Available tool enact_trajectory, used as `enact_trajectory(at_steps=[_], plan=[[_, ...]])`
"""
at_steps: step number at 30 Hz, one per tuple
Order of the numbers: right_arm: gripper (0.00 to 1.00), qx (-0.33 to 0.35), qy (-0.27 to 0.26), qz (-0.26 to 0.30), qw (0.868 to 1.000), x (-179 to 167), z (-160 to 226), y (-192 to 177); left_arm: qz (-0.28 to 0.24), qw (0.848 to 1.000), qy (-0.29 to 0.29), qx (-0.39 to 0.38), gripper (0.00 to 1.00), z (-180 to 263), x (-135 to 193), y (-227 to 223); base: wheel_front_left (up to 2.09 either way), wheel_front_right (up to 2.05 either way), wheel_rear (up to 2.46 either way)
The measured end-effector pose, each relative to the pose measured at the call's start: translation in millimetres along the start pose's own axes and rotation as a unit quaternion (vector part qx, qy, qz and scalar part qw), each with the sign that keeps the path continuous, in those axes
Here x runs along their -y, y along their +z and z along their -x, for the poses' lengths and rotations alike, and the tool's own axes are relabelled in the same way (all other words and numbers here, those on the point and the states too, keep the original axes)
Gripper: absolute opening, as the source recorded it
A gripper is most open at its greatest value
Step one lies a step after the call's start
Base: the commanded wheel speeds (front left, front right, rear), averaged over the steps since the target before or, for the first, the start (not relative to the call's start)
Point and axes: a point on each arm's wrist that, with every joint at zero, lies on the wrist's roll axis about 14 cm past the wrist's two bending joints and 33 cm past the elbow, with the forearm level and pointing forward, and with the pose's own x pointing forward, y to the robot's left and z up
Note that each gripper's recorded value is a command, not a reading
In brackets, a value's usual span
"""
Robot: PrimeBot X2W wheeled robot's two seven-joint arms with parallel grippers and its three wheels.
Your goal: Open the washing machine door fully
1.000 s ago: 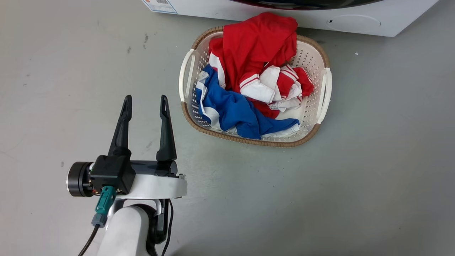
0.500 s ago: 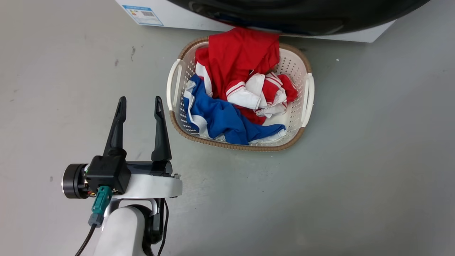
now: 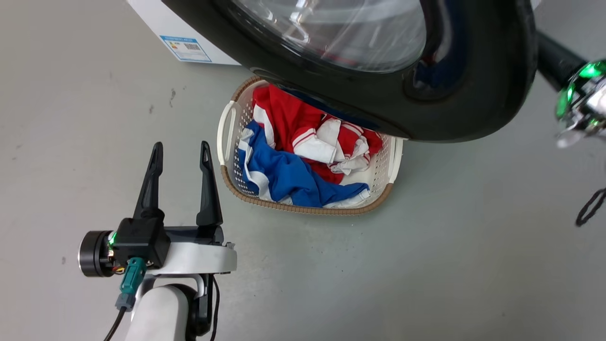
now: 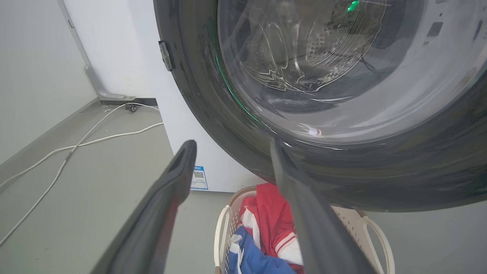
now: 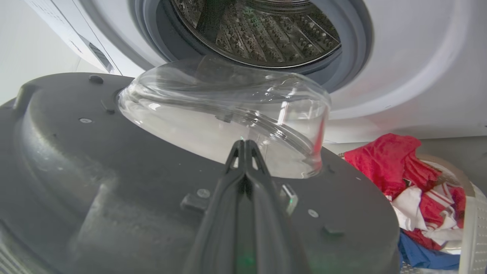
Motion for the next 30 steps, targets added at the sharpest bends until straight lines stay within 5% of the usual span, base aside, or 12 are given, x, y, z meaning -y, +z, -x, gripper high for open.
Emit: enact_trajectory(at_steps=[30], plan=[[0.0,-0.123,0.094,-0.071,0.985,-89.2,55.4,-165.5,0.0,0.999,0.004,0.034,1.0,40.0,-5.6,37.5,0.0,0.0,0.0]])
